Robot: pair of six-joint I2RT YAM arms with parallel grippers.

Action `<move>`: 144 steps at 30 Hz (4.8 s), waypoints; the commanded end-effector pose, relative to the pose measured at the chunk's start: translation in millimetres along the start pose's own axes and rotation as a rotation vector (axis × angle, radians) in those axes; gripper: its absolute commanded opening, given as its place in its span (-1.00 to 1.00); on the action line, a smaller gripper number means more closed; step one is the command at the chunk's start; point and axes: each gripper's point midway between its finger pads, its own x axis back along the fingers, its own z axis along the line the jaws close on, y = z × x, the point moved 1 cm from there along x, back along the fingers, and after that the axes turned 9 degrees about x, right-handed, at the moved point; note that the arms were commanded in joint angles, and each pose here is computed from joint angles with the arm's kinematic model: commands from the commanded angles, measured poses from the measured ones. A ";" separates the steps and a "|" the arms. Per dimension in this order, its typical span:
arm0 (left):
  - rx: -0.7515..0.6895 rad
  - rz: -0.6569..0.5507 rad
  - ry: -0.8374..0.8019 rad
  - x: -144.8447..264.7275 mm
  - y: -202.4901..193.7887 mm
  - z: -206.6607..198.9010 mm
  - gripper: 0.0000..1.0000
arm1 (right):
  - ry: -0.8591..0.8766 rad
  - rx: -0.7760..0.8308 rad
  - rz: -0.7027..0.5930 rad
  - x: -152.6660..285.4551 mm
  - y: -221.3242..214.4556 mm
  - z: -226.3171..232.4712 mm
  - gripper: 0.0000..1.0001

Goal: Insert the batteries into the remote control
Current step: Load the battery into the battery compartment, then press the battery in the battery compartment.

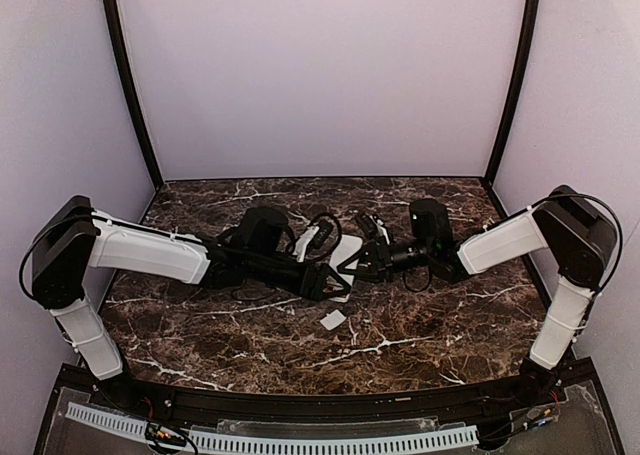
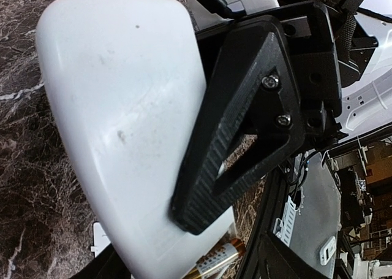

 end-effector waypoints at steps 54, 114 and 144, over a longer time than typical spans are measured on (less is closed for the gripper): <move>0.058 -0.010 0.038 8.4 0.0 23.4 -0.39 | 0.085 0.131 -0.038 8.2 12.8 32.4 -1.00; 0.091 -0.009 -0.011 8.8 9.3 18.0 -0.27 | 0.105 0.183 -0.027 6.3 9.7 43.1 -1.00; 0.099 0.048 -0.311 9.1 6.2 -26.7 -0.44 | 0.180 0.263 -0.046 9.2 13.3 60.3 -1.00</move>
